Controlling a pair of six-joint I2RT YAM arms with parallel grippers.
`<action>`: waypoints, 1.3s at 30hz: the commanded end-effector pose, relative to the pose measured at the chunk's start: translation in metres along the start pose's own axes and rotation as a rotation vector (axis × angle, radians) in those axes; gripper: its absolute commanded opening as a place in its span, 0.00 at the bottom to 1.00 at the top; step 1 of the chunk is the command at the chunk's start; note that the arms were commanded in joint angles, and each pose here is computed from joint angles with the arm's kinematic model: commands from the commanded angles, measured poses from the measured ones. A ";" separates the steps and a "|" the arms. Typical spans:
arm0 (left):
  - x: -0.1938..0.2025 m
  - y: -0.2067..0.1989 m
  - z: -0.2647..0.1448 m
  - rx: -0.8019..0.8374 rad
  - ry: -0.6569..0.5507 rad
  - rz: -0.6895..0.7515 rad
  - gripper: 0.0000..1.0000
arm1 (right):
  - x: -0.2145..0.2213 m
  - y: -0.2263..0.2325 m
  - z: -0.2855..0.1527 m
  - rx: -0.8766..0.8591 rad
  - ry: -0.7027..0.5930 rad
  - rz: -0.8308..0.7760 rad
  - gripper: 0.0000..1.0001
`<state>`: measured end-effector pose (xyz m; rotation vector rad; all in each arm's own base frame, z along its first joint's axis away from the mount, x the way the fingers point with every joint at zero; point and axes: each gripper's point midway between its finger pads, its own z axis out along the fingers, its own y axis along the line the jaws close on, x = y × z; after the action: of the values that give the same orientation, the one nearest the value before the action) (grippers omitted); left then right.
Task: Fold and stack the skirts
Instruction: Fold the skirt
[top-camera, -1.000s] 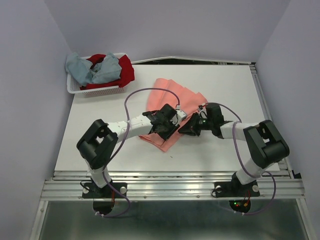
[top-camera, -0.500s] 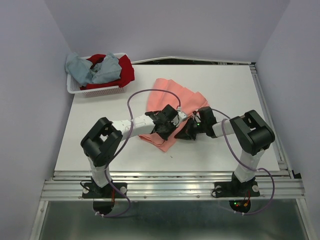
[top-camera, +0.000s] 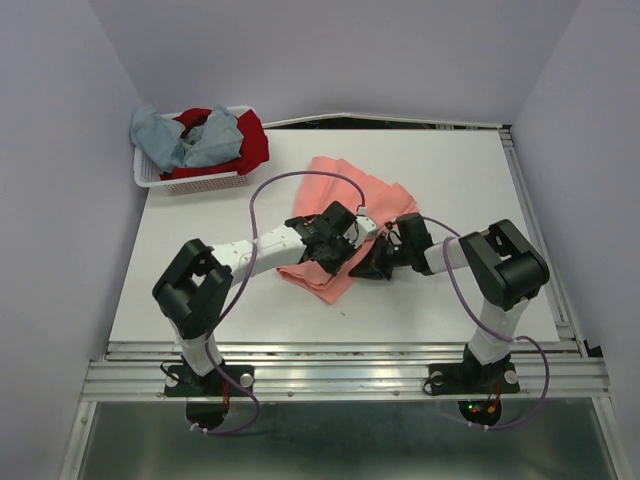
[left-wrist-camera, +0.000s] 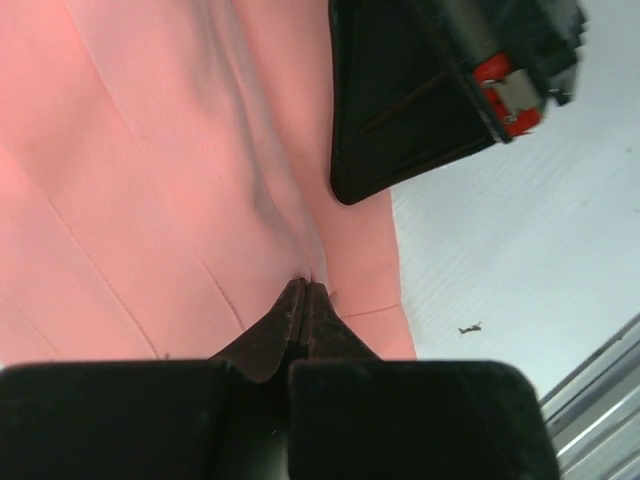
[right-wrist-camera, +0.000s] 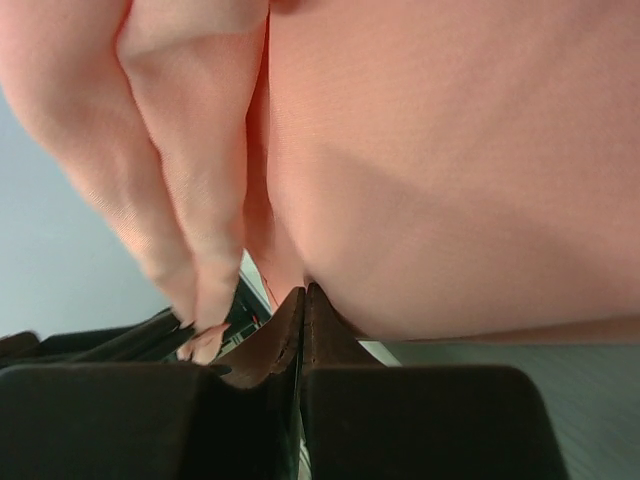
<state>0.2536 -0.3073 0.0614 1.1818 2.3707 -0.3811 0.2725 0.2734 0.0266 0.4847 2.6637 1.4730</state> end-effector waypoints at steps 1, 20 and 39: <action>-0.037 -0.020 -0.039 0.076 -0.122 0.048 0.00 | -0.002 -0.006 0.003 0.037 -0.010 0.001 0.01; -0.008 -0.056 0.010 0.263 -0.034 -0.021 0.00 | -0.003 -0.014 0.004 0.062 -0.019 0.011 0.01; 0.037 -0.042 0.044 0.288 0.081 -0.136 0.00 | -0.096 -0.015 -0.097 0.322 -0.196 -0.173 0.15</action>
<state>0.2316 -0.3478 0.0279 1.1455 2.4516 -0.8094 0.3105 0.2135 0.0336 0.4265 2.7593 1.0699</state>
